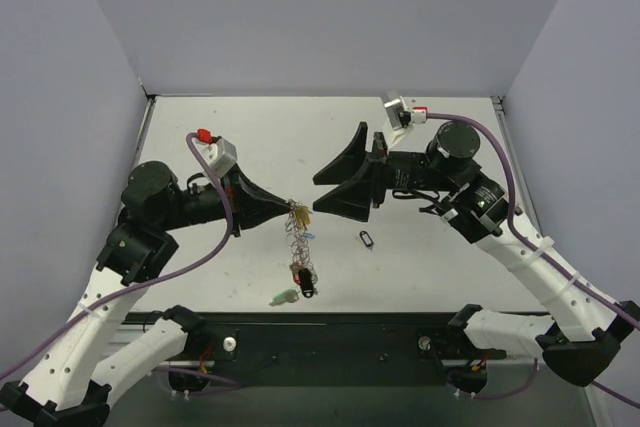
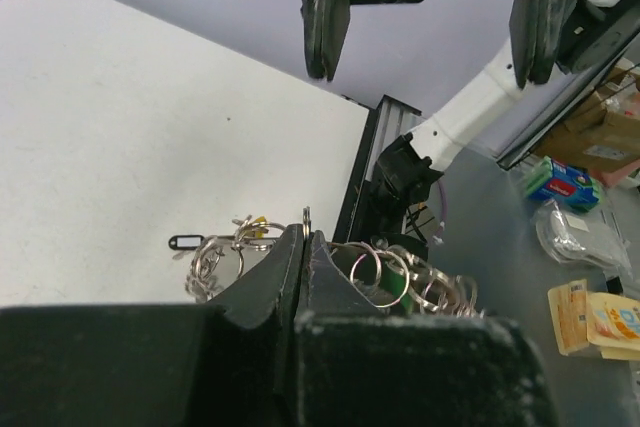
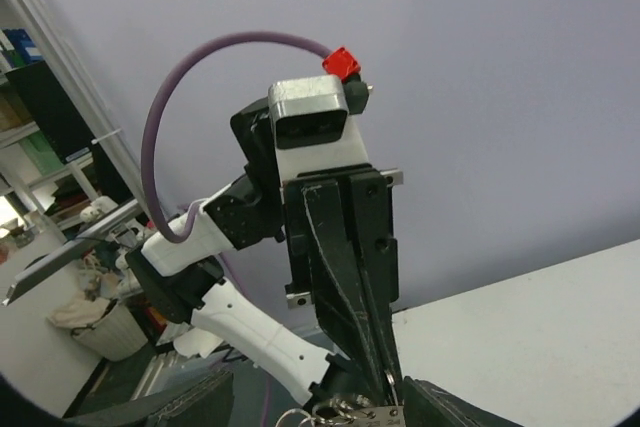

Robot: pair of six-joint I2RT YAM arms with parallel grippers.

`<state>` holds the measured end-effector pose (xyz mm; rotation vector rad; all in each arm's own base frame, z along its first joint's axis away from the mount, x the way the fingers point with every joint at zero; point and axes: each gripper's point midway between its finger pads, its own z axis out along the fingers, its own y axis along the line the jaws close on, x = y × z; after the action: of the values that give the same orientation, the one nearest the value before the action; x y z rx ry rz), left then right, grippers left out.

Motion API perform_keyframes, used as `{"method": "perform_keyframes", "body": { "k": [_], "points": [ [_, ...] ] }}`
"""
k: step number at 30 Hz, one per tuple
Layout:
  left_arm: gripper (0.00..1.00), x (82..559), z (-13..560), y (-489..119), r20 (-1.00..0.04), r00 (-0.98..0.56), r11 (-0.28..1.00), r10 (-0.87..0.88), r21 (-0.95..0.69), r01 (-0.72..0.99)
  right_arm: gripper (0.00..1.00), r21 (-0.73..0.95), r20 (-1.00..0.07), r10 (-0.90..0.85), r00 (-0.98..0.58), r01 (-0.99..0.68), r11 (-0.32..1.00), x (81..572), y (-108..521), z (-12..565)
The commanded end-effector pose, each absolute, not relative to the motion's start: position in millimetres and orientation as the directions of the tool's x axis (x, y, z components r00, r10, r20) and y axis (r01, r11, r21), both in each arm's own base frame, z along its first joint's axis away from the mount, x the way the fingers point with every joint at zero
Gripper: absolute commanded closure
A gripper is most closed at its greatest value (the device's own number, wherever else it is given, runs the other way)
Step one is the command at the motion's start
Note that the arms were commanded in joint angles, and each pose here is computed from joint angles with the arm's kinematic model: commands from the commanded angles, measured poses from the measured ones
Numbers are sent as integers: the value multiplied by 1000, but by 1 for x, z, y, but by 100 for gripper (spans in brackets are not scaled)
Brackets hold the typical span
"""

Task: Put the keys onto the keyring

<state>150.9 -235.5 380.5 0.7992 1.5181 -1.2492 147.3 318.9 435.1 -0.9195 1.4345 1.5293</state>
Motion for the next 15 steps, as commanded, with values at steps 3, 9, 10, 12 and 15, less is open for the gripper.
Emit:
{"method": "perform_keyframes", "body": {
  "k": [3, 9, 10, 12, 15],
  "points": [
    [100, 127, 424, -236, -979, -193, 135, -68, -201, 970, 38, 308, -944, 90, -316, -947, -95, 124, 326, 455],
    [100, 118, 435, -240, -977, -182, 54, -114, -189, 980, 50, 324, -941, 82, -329, -943, -71, 130, 332, 449],
    [100, 118, 435, -240, -973, -197, 50, -124, -205, 978, 52, 334, -937, 79, -339, -940, -68, 131, 333, 449],
    [100, 119, 436, -241, -972, -178, 42, -155, -187, 981, 59, 345, -934, 75, -350, -936, -70, 132, 336, 448],
    [100, 116, 444, -241, -966, -160, 26, -203, -169, 985, 64, 356, -931, 70, -359, -933, -60, 135, 338, 446]
  ]
}}
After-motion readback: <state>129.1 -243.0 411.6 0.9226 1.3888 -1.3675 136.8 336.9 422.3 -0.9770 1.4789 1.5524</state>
